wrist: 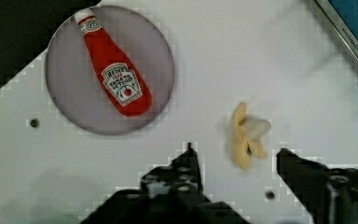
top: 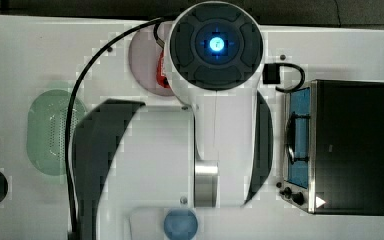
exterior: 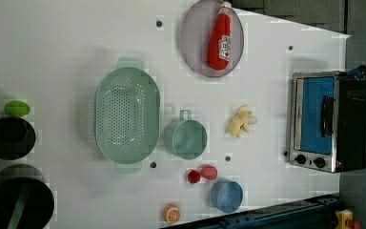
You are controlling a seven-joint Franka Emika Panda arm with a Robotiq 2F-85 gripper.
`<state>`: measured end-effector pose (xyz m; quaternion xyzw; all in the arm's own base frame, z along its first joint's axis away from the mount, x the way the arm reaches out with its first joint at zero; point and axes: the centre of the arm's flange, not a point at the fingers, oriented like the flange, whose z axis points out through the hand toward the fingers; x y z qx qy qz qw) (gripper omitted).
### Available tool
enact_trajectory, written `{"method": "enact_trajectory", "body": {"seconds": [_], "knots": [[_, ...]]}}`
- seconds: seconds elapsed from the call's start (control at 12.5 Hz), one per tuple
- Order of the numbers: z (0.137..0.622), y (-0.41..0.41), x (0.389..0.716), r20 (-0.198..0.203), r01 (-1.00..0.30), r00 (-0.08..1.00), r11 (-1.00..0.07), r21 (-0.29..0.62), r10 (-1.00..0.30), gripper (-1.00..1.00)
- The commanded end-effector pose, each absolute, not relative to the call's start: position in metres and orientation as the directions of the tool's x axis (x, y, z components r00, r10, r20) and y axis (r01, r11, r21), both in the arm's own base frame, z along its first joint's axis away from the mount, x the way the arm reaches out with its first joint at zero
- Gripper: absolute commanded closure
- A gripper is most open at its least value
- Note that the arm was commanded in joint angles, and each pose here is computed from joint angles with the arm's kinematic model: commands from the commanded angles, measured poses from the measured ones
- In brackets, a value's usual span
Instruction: Pick banana from table and place on oven.
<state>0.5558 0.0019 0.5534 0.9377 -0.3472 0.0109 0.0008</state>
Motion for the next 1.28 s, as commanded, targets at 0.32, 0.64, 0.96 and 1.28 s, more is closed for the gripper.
{"method": "enact_trajectory", "body": {"seconds": [0.32, 0.64, 0.96, 1.28], "knots": [[0.609, -0.021, 0.4, 0.027, -0.768, 0.64, -0.641, 0.005, -0.768, -1.0], [0.579, -0.021, 0.412, 0.011, -0.766, 0.643, -0.642, 0.024, -0.766, -1.0], [0.508, -0.019, 0.44, 0.018, -0.76, 0.649, -0.649, 0.019, -0.76, -1.0], [0.421, -0.018, 0.465, 0.029, -0.756, 0.654, -0.654, 0.005, -0.756, -1.0]]}}
